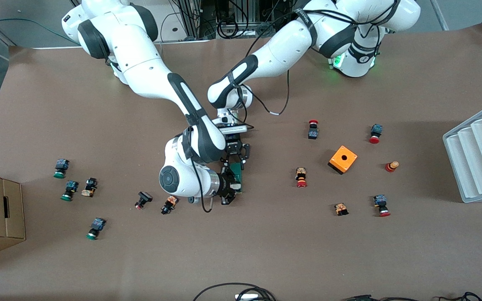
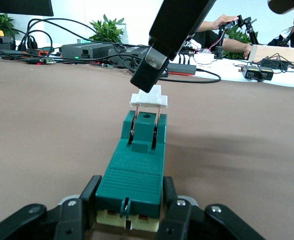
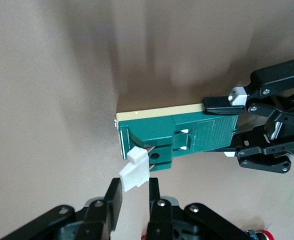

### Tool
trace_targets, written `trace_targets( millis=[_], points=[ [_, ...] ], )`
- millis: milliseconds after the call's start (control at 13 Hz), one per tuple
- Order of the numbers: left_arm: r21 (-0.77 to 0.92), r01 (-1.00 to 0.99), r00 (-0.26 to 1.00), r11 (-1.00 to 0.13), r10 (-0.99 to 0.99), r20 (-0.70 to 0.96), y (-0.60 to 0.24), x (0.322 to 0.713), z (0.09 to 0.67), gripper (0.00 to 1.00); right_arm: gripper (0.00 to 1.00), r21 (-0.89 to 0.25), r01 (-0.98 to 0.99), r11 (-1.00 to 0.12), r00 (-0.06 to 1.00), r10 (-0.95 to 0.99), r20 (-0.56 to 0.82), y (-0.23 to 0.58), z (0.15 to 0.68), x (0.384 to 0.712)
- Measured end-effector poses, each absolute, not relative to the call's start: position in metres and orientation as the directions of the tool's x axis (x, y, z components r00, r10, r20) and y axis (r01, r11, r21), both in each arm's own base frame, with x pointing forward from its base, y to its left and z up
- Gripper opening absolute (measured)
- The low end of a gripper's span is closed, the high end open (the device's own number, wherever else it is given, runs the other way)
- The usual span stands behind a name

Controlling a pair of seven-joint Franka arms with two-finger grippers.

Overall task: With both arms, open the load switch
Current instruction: 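Push the white handle down with the right gripper while the left gripper holds, then keep pressing the white handle down toward the switch contacts with the right gripper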

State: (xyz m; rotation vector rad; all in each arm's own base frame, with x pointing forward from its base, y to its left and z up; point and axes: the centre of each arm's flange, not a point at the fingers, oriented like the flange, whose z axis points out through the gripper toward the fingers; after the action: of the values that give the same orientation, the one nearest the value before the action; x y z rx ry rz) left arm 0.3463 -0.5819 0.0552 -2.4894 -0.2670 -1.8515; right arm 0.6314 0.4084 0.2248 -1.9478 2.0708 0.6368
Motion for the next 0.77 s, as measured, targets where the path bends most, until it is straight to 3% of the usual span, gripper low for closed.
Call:
trace_targets(
  millis=[771],
  points=[
    [0.079,0.153,0.279,-0.985,0.120,0.953,-0.5817,0.3462,0.0549,0.56,0.25,0.146,-0.989,0.016,-0.081,-0.890,-0.448,0.4057,0.2205,0.6306]
  ],
)
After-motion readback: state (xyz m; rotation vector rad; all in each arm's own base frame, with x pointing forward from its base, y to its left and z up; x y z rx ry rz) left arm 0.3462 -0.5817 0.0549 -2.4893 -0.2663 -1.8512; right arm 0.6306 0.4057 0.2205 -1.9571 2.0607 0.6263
